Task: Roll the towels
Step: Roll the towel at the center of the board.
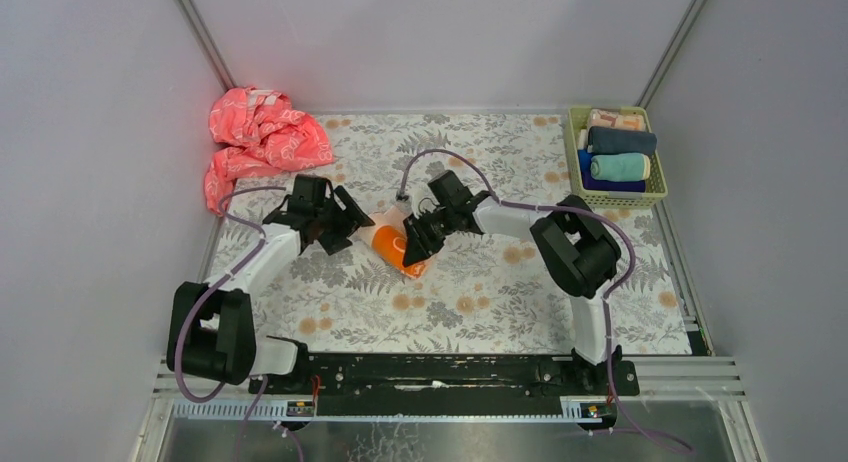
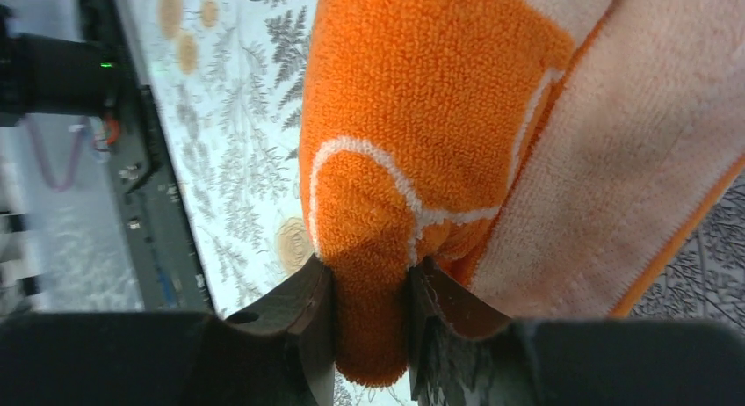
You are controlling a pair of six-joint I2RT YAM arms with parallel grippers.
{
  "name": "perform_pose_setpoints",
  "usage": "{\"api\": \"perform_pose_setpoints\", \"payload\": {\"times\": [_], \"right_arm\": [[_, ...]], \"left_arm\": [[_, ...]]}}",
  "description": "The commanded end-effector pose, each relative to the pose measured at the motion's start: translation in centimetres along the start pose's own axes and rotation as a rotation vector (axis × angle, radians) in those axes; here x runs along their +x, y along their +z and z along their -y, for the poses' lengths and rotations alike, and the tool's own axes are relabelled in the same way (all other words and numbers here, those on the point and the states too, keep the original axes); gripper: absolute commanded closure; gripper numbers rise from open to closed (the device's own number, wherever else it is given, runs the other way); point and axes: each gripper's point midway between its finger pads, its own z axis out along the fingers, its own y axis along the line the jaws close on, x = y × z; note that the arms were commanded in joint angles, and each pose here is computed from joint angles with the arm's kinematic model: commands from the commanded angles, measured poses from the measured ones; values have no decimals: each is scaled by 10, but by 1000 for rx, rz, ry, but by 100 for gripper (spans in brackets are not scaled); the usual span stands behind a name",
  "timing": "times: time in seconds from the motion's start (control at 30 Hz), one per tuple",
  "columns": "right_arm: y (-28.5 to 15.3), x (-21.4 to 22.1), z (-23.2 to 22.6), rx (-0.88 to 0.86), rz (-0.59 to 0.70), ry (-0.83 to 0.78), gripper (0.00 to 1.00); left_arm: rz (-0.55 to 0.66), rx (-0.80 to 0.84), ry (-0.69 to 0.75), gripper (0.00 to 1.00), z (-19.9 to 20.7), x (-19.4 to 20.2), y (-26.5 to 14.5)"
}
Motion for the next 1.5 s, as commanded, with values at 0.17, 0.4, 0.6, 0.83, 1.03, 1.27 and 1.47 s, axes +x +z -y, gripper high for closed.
{"api": "perform_pose_setpoints", "payload": {"times": [0.17,0.4,0.6,0.83,1.03,1.27,1.47], "right_arm": [[6,65,-13,-318,-160,414,86],[10,76,1,-272,-157,487,84],[-14,59,22,15,-85,387,59],[-68,18,32,375,51,155,36],[-82,-8,8,620,96,-134,25],[-69,-26,-18,733,97,-371,14],[-34,-5,-16,798,-40,-533,13]], "left_arm": [[-105,63,-22,26,14,26,15],[-141,-8,12,37,6,34,47],[-198,-90,21,47,-24,56,64],[-213,-146,48,47,-40,63,67],[-221,-159,67,47,-40,65,67],[-224,-151,79,46,-35,67,68],[-233,-151,82,45,-33,68,70]]}}
